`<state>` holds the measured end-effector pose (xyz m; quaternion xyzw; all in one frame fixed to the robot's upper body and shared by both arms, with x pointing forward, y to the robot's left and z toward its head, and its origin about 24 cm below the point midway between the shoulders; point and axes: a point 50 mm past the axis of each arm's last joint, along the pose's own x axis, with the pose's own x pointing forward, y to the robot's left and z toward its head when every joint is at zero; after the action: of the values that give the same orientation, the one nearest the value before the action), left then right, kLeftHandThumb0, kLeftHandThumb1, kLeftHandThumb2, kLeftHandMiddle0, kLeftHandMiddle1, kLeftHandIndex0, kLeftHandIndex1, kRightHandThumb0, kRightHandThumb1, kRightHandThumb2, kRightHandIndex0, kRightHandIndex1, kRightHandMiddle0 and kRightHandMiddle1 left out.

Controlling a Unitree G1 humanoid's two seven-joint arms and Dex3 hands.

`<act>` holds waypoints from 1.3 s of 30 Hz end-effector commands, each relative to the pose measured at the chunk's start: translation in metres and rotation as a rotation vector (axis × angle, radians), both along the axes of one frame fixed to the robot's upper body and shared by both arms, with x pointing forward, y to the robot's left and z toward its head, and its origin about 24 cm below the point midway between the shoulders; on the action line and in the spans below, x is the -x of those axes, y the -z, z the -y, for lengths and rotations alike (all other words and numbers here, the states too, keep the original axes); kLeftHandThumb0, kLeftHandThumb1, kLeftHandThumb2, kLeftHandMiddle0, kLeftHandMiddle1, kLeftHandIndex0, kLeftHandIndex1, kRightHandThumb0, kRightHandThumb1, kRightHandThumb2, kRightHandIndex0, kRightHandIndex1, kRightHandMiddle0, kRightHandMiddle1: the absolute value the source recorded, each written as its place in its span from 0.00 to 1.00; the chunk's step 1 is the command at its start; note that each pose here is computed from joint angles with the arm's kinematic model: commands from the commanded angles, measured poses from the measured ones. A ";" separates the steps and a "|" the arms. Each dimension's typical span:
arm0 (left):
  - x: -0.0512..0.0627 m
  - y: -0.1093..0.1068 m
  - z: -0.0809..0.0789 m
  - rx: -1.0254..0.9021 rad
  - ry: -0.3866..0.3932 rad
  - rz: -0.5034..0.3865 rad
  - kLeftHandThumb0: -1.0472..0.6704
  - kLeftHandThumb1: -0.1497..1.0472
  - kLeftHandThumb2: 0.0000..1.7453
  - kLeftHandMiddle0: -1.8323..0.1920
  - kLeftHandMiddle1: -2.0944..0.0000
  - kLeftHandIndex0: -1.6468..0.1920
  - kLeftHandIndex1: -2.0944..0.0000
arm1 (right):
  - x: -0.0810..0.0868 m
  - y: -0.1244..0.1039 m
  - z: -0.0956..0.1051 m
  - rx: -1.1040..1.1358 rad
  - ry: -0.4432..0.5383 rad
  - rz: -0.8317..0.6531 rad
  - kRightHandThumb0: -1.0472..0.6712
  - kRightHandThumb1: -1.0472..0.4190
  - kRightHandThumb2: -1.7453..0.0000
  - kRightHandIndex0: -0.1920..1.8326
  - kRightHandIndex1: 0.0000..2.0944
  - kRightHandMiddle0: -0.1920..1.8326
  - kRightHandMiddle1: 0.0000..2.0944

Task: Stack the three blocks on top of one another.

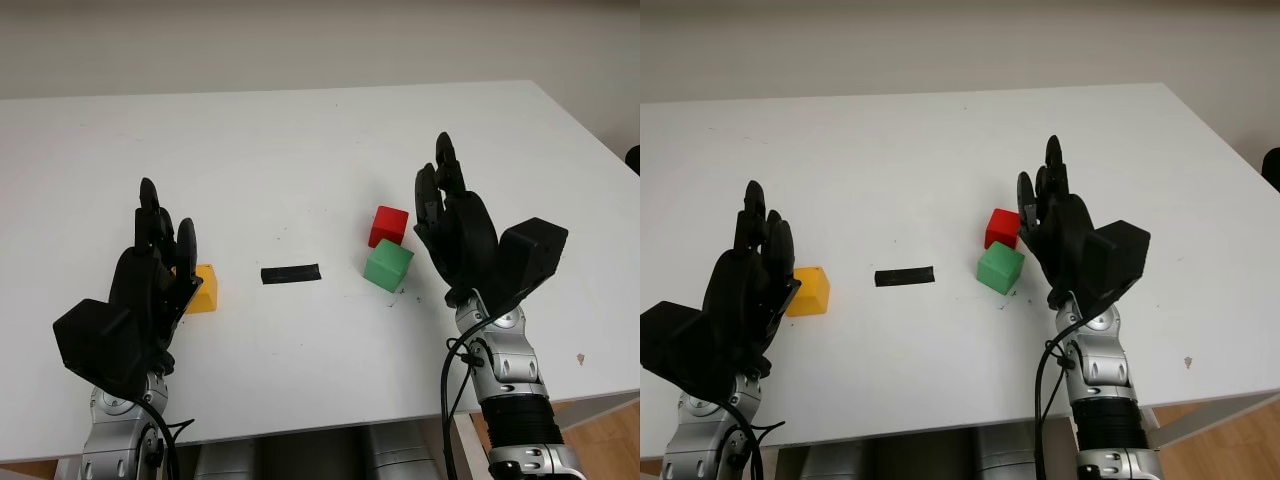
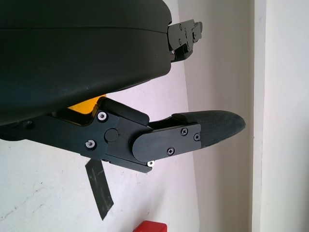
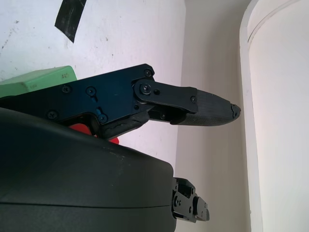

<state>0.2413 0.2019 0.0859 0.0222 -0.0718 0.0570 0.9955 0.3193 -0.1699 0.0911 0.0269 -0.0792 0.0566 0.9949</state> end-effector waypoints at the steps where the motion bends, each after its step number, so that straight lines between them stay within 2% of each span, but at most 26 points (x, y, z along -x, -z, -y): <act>1: 0.003 -0.004 0.001 -0.006 0.004 0.020 0.17 1.00 0.33 1.00 1.00 1.00 1.00 | 0.003 -0.004 0.000 0.013 -0.003 0.029 0.17 0.00 0.68 0.00 0.01 0.00 0.01; 10: 0.002 -0.005 0.000 -0.007 0.010 0.012 0.17 1.00 0.33 1.00 1.00 1.00 1.00 | 0.001 -0.003 -0.002 0.009 -0.010 0.013 0.17 0.00 0.68 0.00 0.00 0.00 0.00; 14: 0.001 -0.004 0.000 0.000 0.010 0.010 0.17 1.00 0.33 1.00 1.00 1.00 1.00 | -0.007 -0.013 0.008 0.045 -0.035 0.046 0.18 0.00 0.70 0.01 0.01 0.00 0.01; 16: 0.001 -0.004 0.000 -0.004 0.008 0.012 0.17 1.00 0.33 1.00 1.00 1.00 1.00 | -0.017 -0.027 0.019 0.097 -0.058 0.084 0.18 0.00 0.77 0.02 0.02 0.02 0.02; 18: 0.000 -0.004 0.001 -0.007 0.008 0.011 0.18 1.00 0.34 1.00 1.00 1.00 1.00 | -0.027 -0.044 0.029 0.154 -0.078 0.131 0.17 0.01 0.88 0.09 0.05 0.11 0.06; 21: -0.001 -0.005 0.001 -0.011 0.013 0.010 0.18 1.00 0.35 1.00 1.00 1.00 1.00 | -0.040 -0.063 0.039 0.209 -0.120 0.178 0.22 0.05 0.95 0.16 0.08 0.16 0.09; 24: -0.001 -0.006 0.002 -0.012 0.012 0.015 0.17 1.00 0.34 1.00 1.00 1.00 1.00 | -0.051 -0.092 0.047 0.442 -0.163 0.236 0.27 0.09 0.98 0.21 0.10 0.19 0.11; 28: -0.002 -0.007 0.002 -0.008 0.011 0.017 0.17 1.00 0.33 1.00 1.00 1.00 1.00 | -0.060 -0.116 0.047 0.735 -0.167 0.289 0.32 0.16 0.99 0.26 0.12 0.23 0.14; 33: -0.003 -0.009 0.002 -0.012 0.010 0.026 0.18 1.00 0.34 1.00 1.00 1.00 1.00 | -0.068 -0.131 0.043 0.928 -0.196 0.327 0.33 0.20 0.98 0.27 0.11 0.25 0.16; 36: -0.003 -0.011 0.001 -0.012 0.012 0.030 0.18 1.00 0.34 1.00 1.00 1.00 1.00 | -0.071 -0.140 0.039 1.082 -0.201 0.346 0.31 0.19 0.97 0.27 0.12 0.22 0.23; 39: -0.004 -0.012 0.000 -0.018 0.015 0.034 0.18 1.00 0.34 1.00 1.00 1.00 1.00 | -0.073 -0.146 0.034 1.262 -0.203 0.375 0.33 0.18 0.96 0.26 0.11 0.20 0.24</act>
<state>0.2423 0.2012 0.0893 0.0248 -0.0710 0.0533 0.9957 0.3919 -0.2025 0.2214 -0.5389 -0.1836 0.2002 0.7974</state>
